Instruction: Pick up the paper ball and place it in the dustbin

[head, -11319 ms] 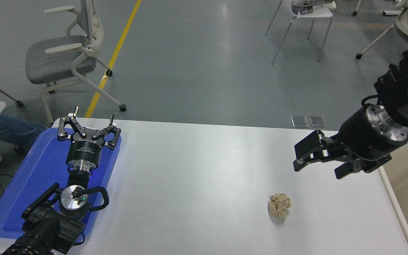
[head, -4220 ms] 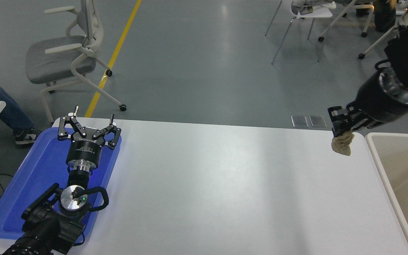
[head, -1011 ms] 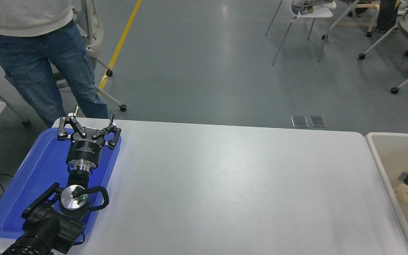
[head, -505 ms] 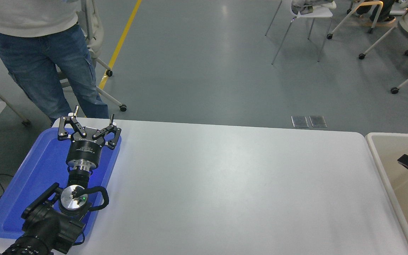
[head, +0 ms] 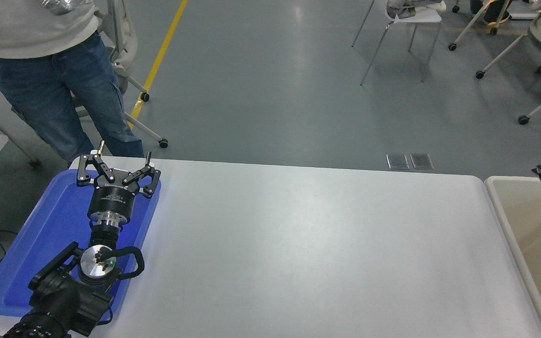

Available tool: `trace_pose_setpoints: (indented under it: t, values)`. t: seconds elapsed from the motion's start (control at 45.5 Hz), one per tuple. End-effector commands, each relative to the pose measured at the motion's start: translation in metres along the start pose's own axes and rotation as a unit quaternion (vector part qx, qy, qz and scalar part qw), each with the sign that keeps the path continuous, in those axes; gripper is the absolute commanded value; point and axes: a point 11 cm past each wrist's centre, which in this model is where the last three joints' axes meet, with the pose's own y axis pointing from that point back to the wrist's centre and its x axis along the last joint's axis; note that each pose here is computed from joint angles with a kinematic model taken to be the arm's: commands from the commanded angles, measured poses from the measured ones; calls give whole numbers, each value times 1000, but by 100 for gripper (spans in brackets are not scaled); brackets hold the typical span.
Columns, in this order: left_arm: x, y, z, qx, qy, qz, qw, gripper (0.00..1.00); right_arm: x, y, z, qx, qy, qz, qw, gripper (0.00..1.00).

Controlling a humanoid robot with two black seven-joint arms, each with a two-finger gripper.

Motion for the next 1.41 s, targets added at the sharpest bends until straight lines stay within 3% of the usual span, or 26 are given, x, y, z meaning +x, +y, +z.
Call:
trace_pose_setpoints:
  t: [0.0,0.352,0.549,0.769,1.165,1.385]
  values:
    - [0,0,0,0,0,0,1000,100,-53,-7,-34,53,-148,-59,986,100]
    - [0,0,0,0,0,0,1000,100,-140,13,-79,108,-304,-193,927,100]
    - [0,0,0,0,0,0,1000,100,-185,33,-77,106,-349,-252,897,100]
    - [0,0,0,0,0,0,1000,100,-202,38,-60,93,-375,-268,883,100]
    - [0,0,0,0,0,0,1000,100,-228,56,-19,85,-496,-302,810,100]
    - [0,0,0,0,0,0,1000,100,-225,63,-2,87,-520,-313,790,100]
